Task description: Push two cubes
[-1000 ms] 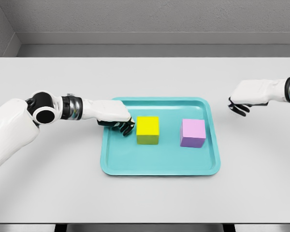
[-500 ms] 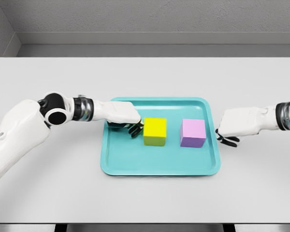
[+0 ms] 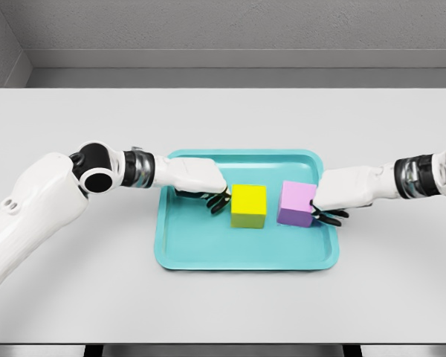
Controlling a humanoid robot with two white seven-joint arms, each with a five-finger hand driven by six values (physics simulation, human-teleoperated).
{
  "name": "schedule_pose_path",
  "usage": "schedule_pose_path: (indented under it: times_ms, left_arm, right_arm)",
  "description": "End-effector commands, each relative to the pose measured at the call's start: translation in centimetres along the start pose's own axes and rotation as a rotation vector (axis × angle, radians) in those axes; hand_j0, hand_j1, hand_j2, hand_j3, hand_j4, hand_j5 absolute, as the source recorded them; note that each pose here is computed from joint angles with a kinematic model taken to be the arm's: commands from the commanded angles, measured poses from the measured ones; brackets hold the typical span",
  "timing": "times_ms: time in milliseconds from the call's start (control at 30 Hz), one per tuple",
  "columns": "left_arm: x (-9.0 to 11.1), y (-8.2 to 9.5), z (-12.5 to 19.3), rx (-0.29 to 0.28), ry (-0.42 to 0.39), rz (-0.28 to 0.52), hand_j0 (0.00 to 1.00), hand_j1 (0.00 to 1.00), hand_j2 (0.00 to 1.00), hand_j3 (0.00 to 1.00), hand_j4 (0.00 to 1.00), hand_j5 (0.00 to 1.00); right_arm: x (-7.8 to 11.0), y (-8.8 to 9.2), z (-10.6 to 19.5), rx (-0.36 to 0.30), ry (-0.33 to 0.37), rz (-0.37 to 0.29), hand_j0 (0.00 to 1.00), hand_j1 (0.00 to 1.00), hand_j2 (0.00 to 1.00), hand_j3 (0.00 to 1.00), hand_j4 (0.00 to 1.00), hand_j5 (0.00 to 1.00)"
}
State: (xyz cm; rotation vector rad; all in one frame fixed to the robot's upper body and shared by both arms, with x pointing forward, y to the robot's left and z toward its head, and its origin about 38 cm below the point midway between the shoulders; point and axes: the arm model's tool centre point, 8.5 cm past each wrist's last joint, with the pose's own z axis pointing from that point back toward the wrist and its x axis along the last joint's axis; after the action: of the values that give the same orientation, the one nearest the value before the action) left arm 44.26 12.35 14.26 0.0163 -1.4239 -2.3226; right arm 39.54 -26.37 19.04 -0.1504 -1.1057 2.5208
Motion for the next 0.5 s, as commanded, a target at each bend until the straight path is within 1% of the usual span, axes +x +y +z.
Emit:
schedule_pose_path:
  times_ms: [0, 67, 133, 200, 267, 300, 467]
  left_arm:
    - [0.0, 0.0, 0.0, 0.004, -0.001, 0.004, 0.21, 0.21, 0.21, 0.21, 0.21, 0.21]
    - [0.1, 0.1, -0.1, 0.006, -0.004, 0.005, 0.21, 0.21, 0.21, 0.21, 0.21, 0.21]
    - [0.0, 0.2, -0.1, 0.007, -0.002, 0.005, 0.21, 0.21, 0.21, 0.21, 0.21, 0.21]
    - [-0.4, 0.8, 0.6, 0.013, 0.012, -0.003, 0.21, 0.21, 0.21, 0.21, 0.21, 0.21]
    - [-1.5, 1.8, 2.2, 0.034, 0.045, -0.009, 0.21, 0.21, 0.21, 0.21, 0.21, 0.21]
    - [-2.0, 1.8, 3.1, 0.048, 0.058, 0.009, 0.21, 0.21, 0.21, 0.21, 0.21, 0.21]
    - [-2.3, 1.9, 3.6, 0.052, 0.066, 0.012, 0.21, 0.21, 0.21, 0.21, 0.21, 0.21]
  right_arm:
    - [0.3, -0.3, -0.6, -0.022, -0.017, 0.000, 0.04, 0.04, 0.04, 0.04, 0.04, 0.04]
    - [0.3, -0.6, -0.7, -0.027, -0.020, 0.004, 0.04, 0.04, 0.04, 0.04, 0.04, 0.04]
    - [0.0, -0.8, -0.1, -0.031, -0.004, 0.008, 0.04, 0.04, 0.04, 0.04, 0.04, 0.04]
    - [-0.2, -0.7, 0.2, -0.030, 0.004, 0.004, 0.04, 0.04, 0.04, 0.04, 0.04, 0.04]
    - [-0.6, -0.2, 1.2, -0.019, 0.027, -0.003, 0.04, 0.04, 0.04, 0.04, 0.04, 0.04]
    - [-0.7, -0.1, 1.5, -0.016, 0.034, -0.005, 0.05, 0.05, 0.05, 0.05, 0.05, 0.05]
    - [-0.9, 0.3, 2.0, -0.008, 0.046, -0.010, 0.11, 0.11, 0.11, 0.11, 0.11, 0.11]
